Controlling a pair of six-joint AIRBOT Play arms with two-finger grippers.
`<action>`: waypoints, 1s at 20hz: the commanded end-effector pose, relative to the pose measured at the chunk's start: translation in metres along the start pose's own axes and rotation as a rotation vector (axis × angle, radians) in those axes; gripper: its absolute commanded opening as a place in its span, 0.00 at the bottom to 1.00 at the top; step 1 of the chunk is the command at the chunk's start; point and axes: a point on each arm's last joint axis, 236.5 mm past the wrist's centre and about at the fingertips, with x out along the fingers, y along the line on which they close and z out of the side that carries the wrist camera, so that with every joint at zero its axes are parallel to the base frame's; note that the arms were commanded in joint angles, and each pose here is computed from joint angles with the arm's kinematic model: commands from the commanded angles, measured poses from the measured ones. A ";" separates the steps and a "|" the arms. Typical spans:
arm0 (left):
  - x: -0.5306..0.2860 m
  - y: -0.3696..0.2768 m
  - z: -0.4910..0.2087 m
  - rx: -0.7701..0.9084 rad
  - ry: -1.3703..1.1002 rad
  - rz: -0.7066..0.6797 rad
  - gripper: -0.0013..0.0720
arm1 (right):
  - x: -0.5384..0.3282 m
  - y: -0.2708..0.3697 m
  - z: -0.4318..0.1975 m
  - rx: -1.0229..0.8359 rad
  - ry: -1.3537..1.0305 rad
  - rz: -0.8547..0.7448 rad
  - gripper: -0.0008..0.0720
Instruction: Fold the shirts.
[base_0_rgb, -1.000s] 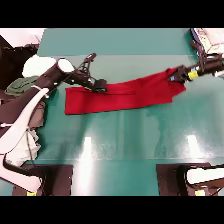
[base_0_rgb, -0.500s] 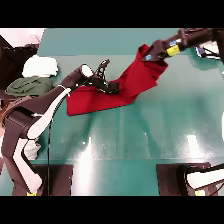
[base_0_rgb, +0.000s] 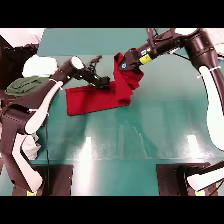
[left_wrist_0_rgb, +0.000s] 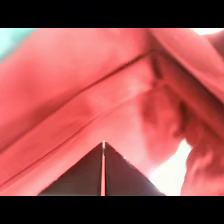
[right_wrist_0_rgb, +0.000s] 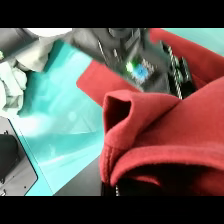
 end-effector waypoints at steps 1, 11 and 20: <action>-0.059 0.035 0.004 0.018 0.029 0.090 0.05 | 0.011 0.011 0.009 -0.027 -0.036 0.008 0.02; -0.256 0.067 0.005 0.015 -0.174 0.226 0.05 | 0.103 0.036 0.002 -0.059 0.016 0.068 0.03; -0.282 0.064 0.000 -0.007 -0.211 0.224 0.05 | 0.251 0.139 0.017 -0.061 -0.220 0.376 0.71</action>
